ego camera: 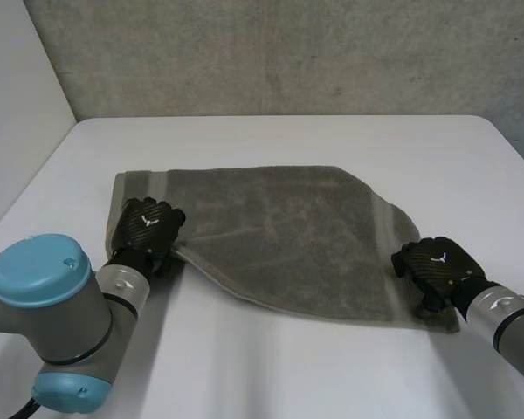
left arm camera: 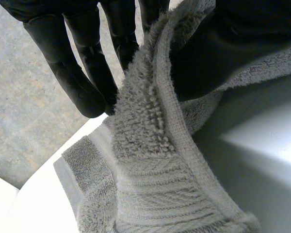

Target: Fold the towel.

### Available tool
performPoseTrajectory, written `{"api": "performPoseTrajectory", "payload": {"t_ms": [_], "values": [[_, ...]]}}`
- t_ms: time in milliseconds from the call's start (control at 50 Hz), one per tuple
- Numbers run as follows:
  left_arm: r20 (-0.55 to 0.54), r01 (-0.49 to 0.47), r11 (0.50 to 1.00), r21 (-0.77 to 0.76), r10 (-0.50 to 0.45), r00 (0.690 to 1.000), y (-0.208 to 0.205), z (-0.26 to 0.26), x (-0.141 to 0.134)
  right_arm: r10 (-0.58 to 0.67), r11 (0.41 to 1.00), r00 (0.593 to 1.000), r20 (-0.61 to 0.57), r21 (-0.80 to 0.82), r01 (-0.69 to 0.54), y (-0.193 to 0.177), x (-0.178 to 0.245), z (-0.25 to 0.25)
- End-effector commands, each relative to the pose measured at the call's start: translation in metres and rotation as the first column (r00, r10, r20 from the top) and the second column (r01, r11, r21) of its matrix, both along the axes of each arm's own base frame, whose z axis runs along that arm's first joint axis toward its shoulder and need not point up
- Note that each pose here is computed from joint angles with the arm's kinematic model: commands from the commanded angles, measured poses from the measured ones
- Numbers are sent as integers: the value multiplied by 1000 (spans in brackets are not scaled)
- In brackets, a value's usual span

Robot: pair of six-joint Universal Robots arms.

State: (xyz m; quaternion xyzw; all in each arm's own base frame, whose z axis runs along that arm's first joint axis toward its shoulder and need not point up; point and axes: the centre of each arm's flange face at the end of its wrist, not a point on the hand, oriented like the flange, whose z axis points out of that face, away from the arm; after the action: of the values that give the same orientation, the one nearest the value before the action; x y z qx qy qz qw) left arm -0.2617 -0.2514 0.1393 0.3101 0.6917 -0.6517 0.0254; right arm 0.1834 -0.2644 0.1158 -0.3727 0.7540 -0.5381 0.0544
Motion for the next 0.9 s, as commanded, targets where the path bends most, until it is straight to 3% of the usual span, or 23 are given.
{"api": "performPoseTrajectory", "payload": {"t_ms": [20, 280, 900], "values": [[0, 0, 1000, 0, 0, 1000, 0, 0, 0, -4, 999, 1000, -4, 46, 4, 7, -1, 5], [1, 3, 1000, 1, -3, 1000, 1, 0, -1, 8, 994, 1000, -17, 109, -6, 13, -4, 7], [2, 5, 1000, 3, -5, 1000, 3, -1, -1, -11, 1000, 1000, -17, -21, 11, -4, -4, 3]]}}
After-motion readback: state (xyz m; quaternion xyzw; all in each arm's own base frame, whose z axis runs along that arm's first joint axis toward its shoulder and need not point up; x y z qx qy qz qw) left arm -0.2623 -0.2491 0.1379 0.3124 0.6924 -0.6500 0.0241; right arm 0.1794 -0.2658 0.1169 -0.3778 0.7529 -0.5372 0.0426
